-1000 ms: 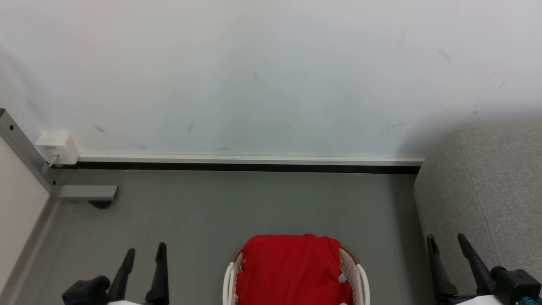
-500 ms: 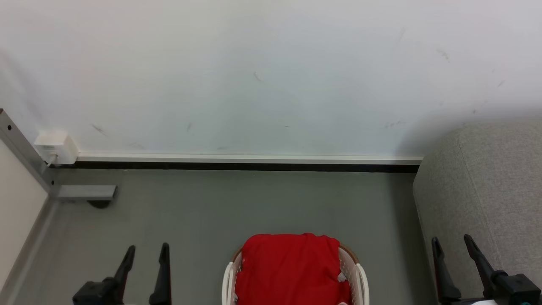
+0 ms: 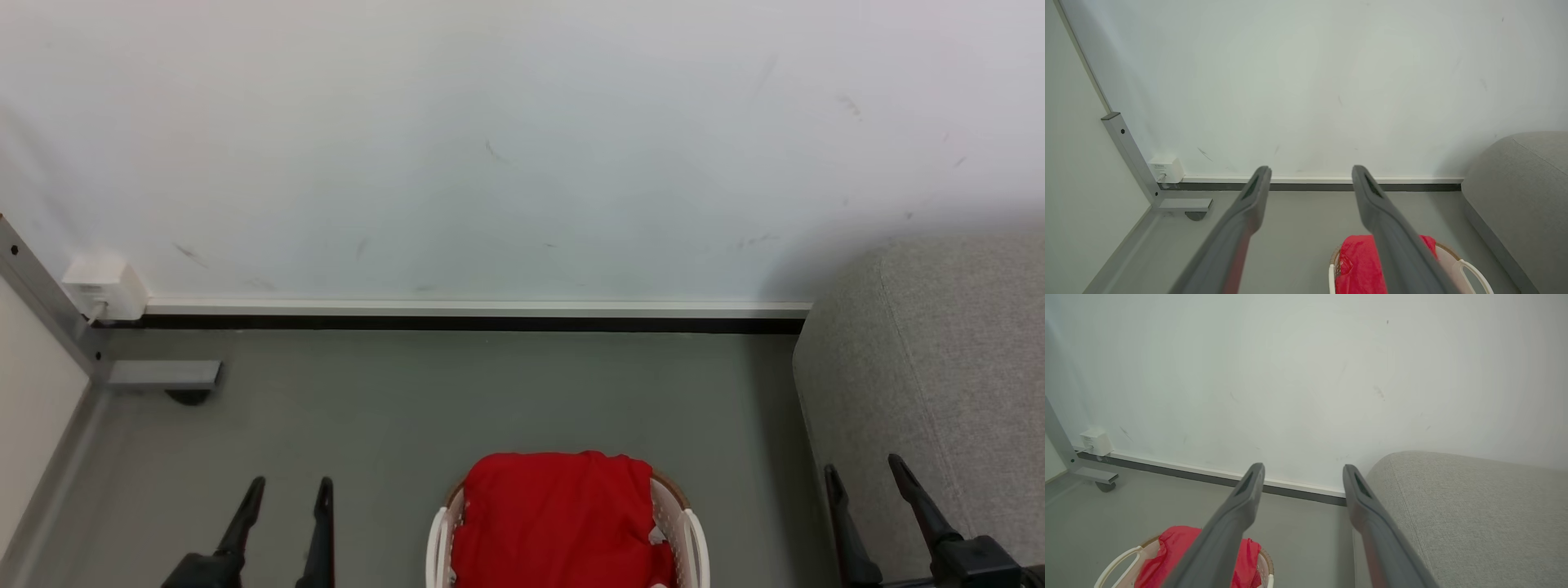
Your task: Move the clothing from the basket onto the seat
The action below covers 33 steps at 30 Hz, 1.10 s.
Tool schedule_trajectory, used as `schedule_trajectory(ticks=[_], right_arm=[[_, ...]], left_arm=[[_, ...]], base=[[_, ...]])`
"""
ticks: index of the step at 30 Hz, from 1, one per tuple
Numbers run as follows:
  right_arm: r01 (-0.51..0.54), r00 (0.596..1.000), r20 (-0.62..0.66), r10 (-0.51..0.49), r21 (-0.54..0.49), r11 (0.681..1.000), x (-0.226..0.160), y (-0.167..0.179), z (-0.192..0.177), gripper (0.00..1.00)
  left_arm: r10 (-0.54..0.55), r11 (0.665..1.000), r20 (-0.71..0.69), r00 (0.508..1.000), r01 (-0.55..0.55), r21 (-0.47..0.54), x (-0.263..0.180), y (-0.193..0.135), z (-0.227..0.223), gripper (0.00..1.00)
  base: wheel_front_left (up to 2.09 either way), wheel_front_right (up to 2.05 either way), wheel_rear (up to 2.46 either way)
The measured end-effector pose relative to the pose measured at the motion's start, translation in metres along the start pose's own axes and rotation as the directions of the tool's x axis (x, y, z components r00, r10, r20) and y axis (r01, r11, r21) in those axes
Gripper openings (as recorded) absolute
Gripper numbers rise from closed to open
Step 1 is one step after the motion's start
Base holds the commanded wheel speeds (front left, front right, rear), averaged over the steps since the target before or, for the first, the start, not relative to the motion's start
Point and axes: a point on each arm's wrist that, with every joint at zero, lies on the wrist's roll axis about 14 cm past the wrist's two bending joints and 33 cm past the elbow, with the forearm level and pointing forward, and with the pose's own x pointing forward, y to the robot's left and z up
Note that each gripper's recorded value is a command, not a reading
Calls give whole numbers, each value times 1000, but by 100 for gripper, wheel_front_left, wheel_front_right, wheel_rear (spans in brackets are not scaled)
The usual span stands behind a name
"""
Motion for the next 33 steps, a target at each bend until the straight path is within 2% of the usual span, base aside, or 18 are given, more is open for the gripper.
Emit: schedule_trajectory(ticks=[19, 33], right_arm=[[-7, 1000, -4, 7, -97, 995, -4, -2, -5, 100], [-8, 1000, -4, 7, -85, 996, -6, -1, -6, 100]], left_arm=[[-32, 988, 32, 999, 27, 152, -5, -4, 2, 100], [-16, 996, 16, 1000, 14, 92, -5, 0, -3, 100]], base=[[0, 0, 0], [0, 0, 0]])
